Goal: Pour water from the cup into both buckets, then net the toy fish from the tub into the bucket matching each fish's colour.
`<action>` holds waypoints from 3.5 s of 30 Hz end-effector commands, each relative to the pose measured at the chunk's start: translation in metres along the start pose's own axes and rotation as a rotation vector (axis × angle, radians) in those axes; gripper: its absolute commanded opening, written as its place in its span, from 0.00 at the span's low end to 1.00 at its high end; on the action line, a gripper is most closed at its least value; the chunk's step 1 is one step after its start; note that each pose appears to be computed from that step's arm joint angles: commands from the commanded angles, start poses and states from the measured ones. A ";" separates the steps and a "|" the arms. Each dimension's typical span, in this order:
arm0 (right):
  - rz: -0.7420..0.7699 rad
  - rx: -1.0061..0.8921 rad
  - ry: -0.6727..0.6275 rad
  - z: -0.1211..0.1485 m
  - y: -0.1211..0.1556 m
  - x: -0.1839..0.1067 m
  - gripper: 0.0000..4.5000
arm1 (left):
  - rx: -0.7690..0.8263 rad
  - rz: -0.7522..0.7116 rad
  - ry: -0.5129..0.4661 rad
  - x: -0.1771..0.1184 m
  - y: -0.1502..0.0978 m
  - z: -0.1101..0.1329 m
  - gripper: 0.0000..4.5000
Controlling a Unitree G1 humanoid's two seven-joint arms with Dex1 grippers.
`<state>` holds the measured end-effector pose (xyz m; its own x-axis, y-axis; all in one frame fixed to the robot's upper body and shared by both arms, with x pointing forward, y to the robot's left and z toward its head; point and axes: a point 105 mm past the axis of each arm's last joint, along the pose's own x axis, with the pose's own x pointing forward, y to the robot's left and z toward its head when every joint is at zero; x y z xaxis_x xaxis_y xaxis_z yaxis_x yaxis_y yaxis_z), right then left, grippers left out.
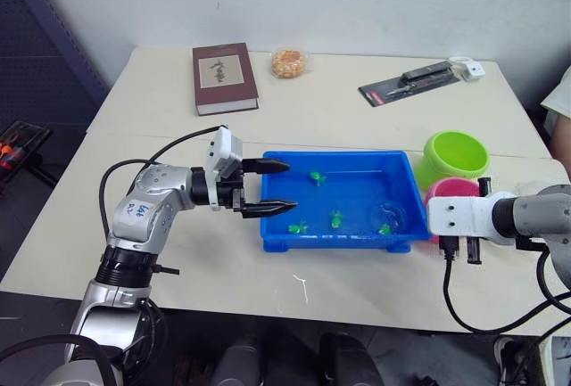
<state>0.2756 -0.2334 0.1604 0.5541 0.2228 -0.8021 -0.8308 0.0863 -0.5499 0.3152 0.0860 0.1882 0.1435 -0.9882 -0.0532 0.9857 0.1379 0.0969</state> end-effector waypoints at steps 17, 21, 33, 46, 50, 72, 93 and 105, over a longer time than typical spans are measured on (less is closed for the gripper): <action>-0.094 -0.206 -0.035 0.006 -0.037 0.002 0.00 | 0.042 0.023 -0.017 -0.005 -0.001 0.007 1.00; -0.064 -0.232 -0.063 0.008 -0.037 0.006 0.00 | 0.038 0.029 -0.007 -0.008 -0.003 0.004 1.00; 0.051 -0.060 -0.226 0.033 -0.020 0.015 0.00 | 0.040 0.024 0.065 -0.025 -0.004 -0.002 1.00; 0.095 0.255 -0.367 0.027 -0.026 -0.016 0.00 | 0.051 0.046 0.082 -0.035 -0.002 -0.001 1.00; 0.080 0.344 -0.416 0.017 -0.026 -0.026 0.00 | 0.053 0.049 0.082 -0.036 -0.002 -0.001 1.00; -0.585 0.687 -0.486 -0.069 -0.058 -0.099 0.00 | 0.047 0.064 -0.117 -0.014 0.013 0.040 1.00; -0.879 0.167 -0.064 -0.125 -0.066 -0.055 0.00 | 0.076 0.080 -0.104 -0.009 0.016 0.040 1.00; -0.884 -0.310 0.154 -0.115 -0.076 -0.044 0.00 | 0.071 0.079 -0.085 -0.010 0.013 0.034 1.00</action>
<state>0.3198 -0.3576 0.1932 0.9886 0.0794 -0.1278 -0.1260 -0.0277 -0.9916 0.3264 0.0947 0.2191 0.2165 -0.9753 0.0447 0.9662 0.2206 0.1334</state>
